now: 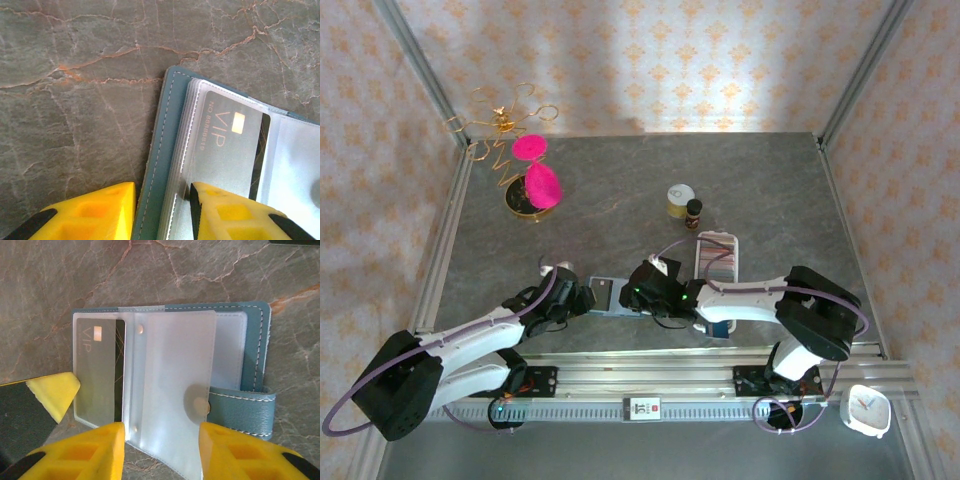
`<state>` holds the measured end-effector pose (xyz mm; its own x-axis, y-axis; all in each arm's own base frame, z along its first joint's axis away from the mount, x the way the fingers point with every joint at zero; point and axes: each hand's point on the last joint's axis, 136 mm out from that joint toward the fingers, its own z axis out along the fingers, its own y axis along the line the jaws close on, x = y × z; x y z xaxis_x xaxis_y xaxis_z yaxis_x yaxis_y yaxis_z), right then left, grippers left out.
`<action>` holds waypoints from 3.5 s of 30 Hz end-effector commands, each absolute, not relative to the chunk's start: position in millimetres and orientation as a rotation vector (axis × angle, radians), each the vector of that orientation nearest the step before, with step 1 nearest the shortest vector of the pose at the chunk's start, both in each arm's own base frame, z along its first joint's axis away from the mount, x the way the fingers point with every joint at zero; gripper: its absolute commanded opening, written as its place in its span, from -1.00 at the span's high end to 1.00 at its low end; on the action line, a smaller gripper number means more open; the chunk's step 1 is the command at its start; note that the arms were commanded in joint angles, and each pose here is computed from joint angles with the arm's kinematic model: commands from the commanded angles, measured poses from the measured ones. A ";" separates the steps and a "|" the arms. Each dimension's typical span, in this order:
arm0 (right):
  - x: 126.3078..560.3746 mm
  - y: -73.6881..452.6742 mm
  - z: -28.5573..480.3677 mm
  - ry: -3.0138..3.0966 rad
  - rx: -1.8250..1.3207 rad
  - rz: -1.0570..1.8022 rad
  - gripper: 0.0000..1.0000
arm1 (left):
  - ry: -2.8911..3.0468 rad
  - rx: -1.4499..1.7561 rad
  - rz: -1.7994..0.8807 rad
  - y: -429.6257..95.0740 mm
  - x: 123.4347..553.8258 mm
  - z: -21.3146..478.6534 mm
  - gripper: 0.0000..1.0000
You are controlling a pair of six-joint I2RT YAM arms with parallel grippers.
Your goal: Put the credit cards into the card holder
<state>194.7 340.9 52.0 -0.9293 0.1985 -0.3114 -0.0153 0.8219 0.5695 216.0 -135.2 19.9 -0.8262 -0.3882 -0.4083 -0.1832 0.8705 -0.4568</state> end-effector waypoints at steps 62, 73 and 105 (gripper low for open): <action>235.6 401.9 116.3 2.366 0.040 1.157 0.12 | 2.211 -0.657 -0.514 -93.3 230.3 89.0 0.28; 293.0 247.6 83.3 2.529 0.149 0.488 1.00 | 2.359 -0.308 -0.759 -186.0 272.1 123.8 0.27; 310.6 204.1 11.2 2.779 0.038 0.027 1.00 | 2.533 -0.218 -0.764 -254.1 300.7 69.5 0.27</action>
